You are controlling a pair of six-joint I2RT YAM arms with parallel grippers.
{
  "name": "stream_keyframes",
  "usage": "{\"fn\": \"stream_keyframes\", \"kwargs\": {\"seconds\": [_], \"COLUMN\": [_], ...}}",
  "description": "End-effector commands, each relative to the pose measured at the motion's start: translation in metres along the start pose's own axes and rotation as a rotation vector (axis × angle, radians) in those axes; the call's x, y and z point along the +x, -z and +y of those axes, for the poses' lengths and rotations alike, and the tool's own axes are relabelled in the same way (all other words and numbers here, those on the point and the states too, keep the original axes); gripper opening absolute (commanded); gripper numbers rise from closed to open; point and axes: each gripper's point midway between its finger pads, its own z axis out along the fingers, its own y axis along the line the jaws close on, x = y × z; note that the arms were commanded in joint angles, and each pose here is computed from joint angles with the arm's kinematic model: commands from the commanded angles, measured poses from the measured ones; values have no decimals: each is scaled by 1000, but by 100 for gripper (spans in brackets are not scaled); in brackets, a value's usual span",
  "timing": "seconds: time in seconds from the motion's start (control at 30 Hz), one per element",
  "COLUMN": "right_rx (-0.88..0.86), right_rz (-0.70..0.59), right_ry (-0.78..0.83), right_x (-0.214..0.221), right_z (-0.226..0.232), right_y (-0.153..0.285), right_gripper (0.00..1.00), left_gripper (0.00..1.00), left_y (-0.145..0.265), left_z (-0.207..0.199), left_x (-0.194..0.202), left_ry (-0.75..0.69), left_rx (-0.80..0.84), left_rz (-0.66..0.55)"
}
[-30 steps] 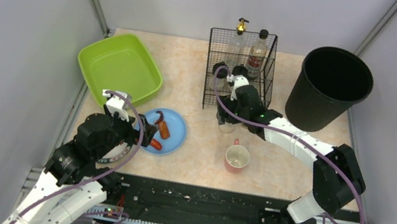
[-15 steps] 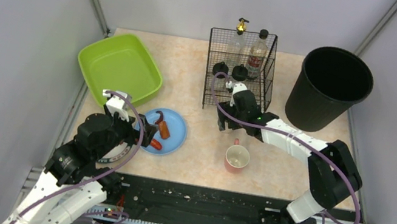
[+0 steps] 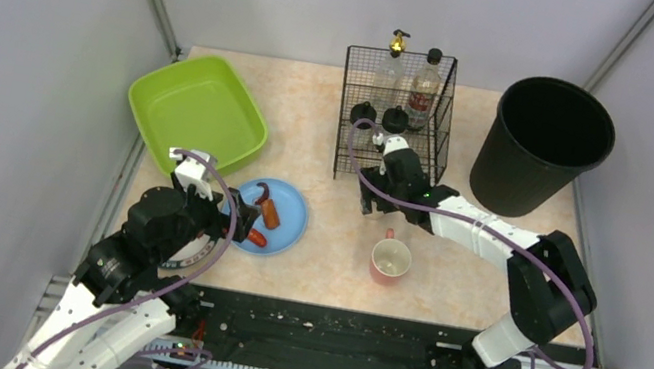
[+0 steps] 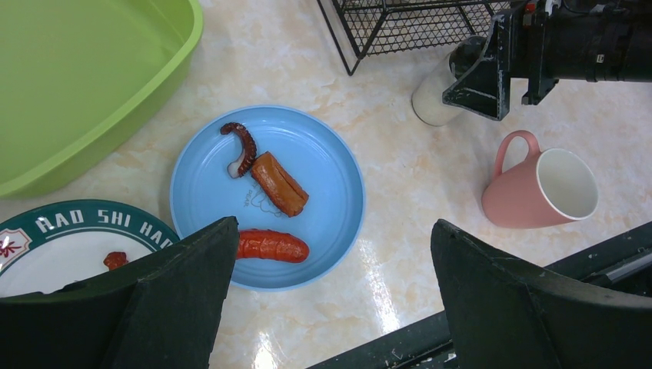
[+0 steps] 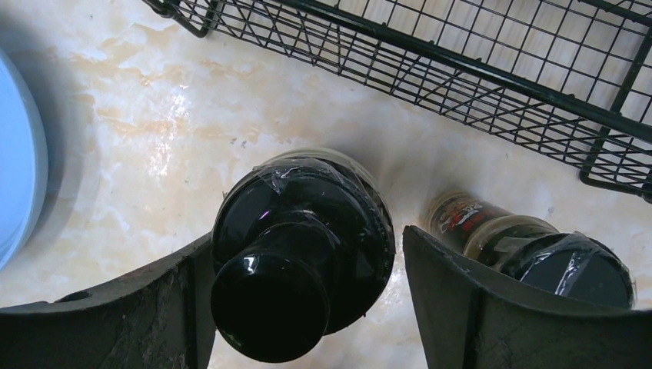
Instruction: Clear the kitchen counter
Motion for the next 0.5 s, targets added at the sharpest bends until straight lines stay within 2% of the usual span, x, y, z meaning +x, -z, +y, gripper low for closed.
{"fn": "stream_keyframes", "kwargs": {"seconds": [0.0,0.47], "right_rx": [-4,-10], "right_rz": [-103,-153], "right_ry": [-12,-23], "right_x": [-35,-55], "right_z": [6,9], "right_y": [14,21], "right_gripper": [79,79], "left_gripper": [99,99], "left_y": [0,-1], "left_z": [-3,-3], "left_x": [-9,-8], "left_ry": [-6,-7], "left_rx": [14,15], "left_rz": [-40,-33]}}
